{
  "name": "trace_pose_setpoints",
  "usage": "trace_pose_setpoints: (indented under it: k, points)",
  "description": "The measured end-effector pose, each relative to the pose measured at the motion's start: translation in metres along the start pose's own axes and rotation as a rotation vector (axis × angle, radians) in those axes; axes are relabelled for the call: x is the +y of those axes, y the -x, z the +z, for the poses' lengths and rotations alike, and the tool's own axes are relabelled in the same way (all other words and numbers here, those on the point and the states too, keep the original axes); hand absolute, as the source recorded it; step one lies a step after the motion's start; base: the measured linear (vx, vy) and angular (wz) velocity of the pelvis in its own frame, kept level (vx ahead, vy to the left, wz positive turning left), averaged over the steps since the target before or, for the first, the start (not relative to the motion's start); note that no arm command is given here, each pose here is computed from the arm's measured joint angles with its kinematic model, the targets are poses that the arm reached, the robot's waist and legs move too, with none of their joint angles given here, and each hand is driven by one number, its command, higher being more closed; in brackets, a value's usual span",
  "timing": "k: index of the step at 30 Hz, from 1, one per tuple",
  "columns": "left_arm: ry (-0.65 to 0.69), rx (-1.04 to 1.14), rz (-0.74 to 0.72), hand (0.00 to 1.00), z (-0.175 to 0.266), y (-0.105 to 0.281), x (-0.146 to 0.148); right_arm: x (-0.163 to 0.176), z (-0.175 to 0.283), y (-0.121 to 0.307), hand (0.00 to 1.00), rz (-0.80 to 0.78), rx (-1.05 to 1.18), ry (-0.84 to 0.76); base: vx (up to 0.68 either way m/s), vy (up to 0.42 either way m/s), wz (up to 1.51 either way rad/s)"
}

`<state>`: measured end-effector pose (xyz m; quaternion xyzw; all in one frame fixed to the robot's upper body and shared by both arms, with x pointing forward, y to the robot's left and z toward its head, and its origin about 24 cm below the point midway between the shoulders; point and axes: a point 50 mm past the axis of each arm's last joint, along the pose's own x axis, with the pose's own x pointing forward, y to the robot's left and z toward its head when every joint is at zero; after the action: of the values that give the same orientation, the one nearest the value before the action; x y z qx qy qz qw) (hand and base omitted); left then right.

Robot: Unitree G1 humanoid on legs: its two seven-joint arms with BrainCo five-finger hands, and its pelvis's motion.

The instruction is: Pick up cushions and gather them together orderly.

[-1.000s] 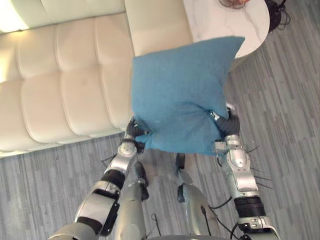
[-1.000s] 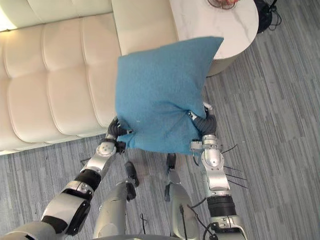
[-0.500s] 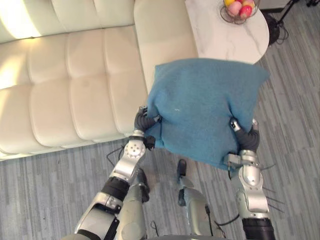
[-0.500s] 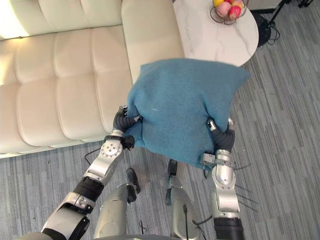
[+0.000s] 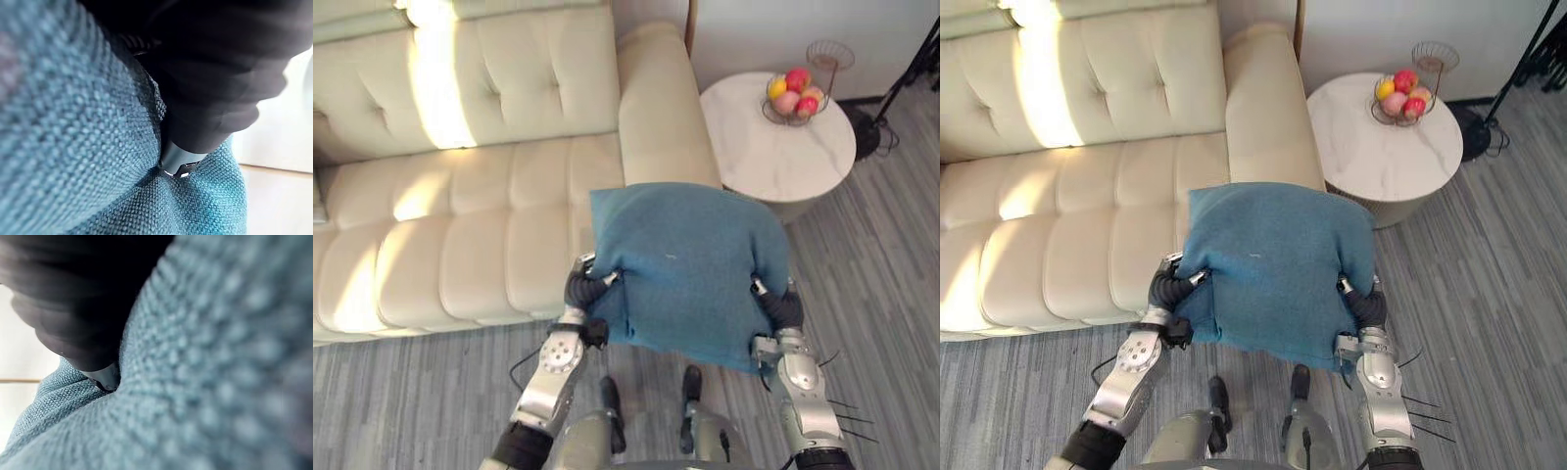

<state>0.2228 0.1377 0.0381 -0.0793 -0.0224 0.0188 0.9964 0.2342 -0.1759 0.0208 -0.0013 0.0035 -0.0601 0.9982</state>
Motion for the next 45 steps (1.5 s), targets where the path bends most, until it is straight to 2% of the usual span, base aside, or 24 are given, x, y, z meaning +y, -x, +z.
trace_pose_setpoints:
  k: [4, 17, 34, 45]
  points:
    - [0.02, -0.003, 0.047, 1.0, 0.0, 0.013, 0.011, 0.013, -0.001, 0.002, 1.0, 0.062, 0.005, -0.004, 0.02, -0.001, 0.42]
    - [0.139, -0.029, 0.066, 1.0, 0.006, 0.014, 0.008, 0.021, 0.023, -0.03, 1.0, 0.113, -0.105, 0.093, -0.04, 0.087, 1.03]
    - [0.039, 0.071, 0.043, 1.0, -0.014, 0.02, 0.023, 0.022, 0.006, -0.018, 1.0, 0.122, -0.026, 0.093, 0.12, 0.13, 0.53]
    - [0.061, 0.119, 0.002, 1.0, -0.025, 0.025, 0.017, 0.006, 0.01, 0.005, 1.0, 0.085, -0.044, 0.071, 0.42, -0.119, 0.12]
